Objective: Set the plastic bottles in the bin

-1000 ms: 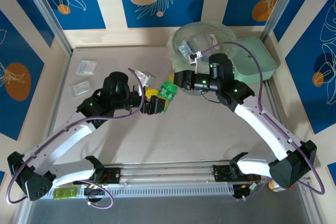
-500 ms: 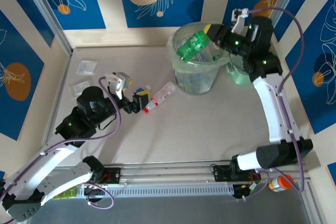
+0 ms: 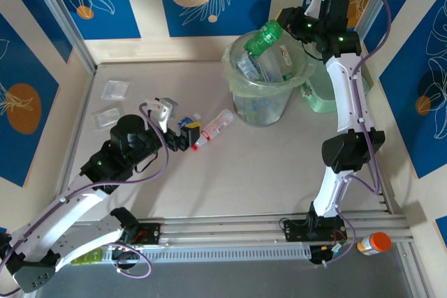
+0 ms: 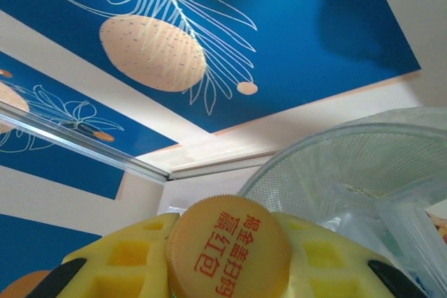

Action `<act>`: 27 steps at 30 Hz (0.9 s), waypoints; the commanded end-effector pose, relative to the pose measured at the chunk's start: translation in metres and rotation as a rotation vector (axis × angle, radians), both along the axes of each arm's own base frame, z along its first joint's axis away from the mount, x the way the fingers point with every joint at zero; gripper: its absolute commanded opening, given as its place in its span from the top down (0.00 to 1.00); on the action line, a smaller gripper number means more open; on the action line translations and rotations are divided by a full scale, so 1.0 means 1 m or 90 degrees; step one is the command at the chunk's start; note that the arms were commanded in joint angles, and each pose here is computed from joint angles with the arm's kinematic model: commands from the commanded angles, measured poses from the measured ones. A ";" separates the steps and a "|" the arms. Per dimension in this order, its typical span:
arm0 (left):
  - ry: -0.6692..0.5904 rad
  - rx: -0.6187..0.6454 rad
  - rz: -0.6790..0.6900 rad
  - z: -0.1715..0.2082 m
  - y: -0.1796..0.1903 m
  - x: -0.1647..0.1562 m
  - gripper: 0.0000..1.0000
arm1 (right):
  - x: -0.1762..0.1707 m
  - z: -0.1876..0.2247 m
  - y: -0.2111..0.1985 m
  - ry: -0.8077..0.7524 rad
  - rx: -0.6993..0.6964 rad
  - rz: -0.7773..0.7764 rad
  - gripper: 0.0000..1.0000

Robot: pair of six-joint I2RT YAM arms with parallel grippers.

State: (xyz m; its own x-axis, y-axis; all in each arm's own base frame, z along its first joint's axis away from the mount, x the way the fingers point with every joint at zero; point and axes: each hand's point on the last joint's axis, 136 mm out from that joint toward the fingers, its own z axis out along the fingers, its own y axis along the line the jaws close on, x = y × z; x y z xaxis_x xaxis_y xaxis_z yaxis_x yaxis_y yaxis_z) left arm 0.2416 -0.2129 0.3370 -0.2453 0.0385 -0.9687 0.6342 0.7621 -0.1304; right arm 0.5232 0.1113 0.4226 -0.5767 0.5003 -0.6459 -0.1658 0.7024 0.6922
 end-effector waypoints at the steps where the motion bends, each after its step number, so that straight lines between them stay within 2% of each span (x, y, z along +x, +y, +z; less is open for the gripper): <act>1: -0.025 -0.011 0.000 0.009 -0.001 -0.001 0.09 | 0.007 0.003 -0.008 0.015 0.045 -0.004 1.00; 12: -0.033 -0.010 -0.005 0.008 -0.001 -0.001 0.08 | 0.055 -0.022 0.006 0.061 0.149 0.018 1.00; 18: -0.036 -0.009 -0.005 0.009 -0.001 -0.001 0.08 | 0.065 -0.054 0.008 0.108 0.117 0.017 1.00; 23: -0.038 -0.010 -0.003 0.009 0.000 -0.001 0.08 | 0.060 -0.089 0.007 0.142 0.060 0.005 1.00; 27: -0.038 -0.010 -0.003 0.009 -0.001 -0.001 0.08 | 0.058 -0.113 0.004 0.167 0.048 -0.008 1.00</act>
State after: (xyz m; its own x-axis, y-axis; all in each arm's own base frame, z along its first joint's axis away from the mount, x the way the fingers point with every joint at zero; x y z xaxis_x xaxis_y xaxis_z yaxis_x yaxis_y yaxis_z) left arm 0.2429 -0.2141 0.3393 -0.2229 0.0323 -0.9743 0.6386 0.7599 -0.1209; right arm 0.5949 0.1137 0.3474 -0.6572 0.5999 -0.4562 -0.0289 0.5848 0.8107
